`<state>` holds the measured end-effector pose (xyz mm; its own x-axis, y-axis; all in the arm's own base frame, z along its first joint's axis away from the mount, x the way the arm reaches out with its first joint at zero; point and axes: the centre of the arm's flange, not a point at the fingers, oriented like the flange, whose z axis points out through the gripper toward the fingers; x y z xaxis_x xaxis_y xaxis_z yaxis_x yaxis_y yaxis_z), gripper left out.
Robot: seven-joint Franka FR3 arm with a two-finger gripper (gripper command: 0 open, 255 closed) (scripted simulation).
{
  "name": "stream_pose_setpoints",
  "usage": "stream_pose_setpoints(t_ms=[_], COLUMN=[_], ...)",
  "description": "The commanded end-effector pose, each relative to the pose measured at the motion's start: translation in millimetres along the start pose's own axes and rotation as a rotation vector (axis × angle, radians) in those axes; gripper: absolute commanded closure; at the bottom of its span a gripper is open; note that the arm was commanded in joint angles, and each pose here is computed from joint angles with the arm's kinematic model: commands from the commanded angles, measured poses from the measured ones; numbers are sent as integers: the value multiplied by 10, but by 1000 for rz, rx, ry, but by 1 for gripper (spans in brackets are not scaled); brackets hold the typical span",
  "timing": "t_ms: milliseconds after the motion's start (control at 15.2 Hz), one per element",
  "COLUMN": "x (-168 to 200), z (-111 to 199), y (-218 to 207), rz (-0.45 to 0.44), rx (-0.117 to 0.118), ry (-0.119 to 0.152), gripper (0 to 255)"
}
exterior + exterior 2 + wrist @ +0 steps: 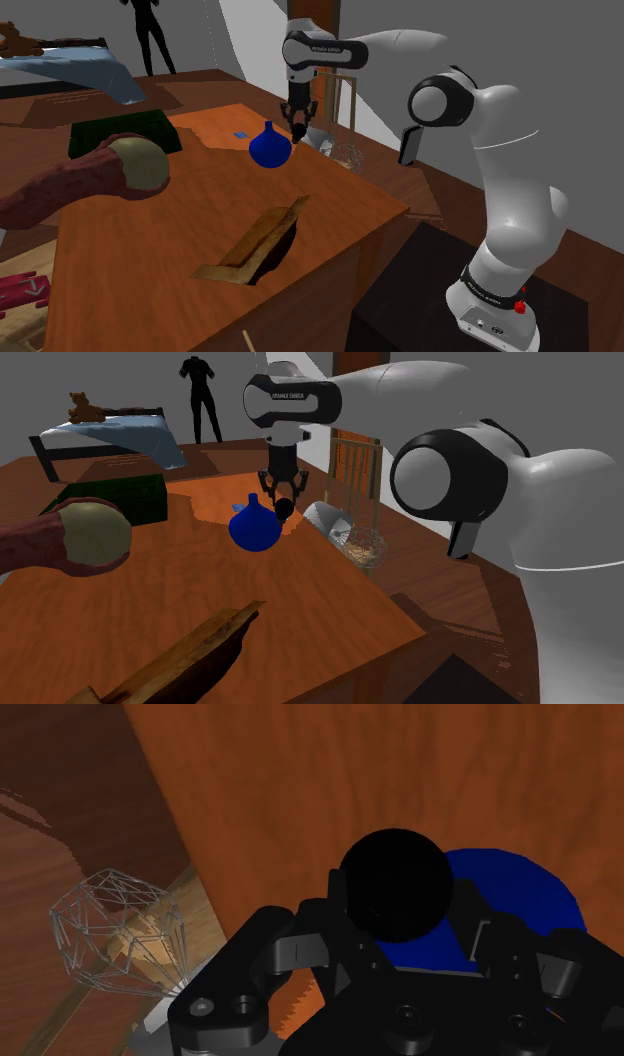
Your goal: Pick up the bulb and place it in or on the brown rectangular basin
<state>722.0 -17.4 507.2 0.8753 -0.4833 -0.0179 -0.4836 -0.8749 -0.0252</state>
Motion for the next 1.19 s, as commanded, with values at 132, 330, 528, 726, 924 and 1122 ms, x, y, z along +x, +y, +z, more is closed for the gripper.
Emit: stream_pose_setpoints(t_ms=[132, 330, 528, 726, 924, 1122], x=[-399, -740, -1082, -1424, -1765, -2107], z=[-14, -7, 0, 7, 14, 21], y=[-237, -437, -636, -836, -1036, -1236], rz=[0, 0, 0, 0, 0, 0], rx=[0, 0, 0, 0, 0, 0], ry=[0, 0, 0, 0, 0, 0], gripper=[255, 255, 255, 255, 255, 255])
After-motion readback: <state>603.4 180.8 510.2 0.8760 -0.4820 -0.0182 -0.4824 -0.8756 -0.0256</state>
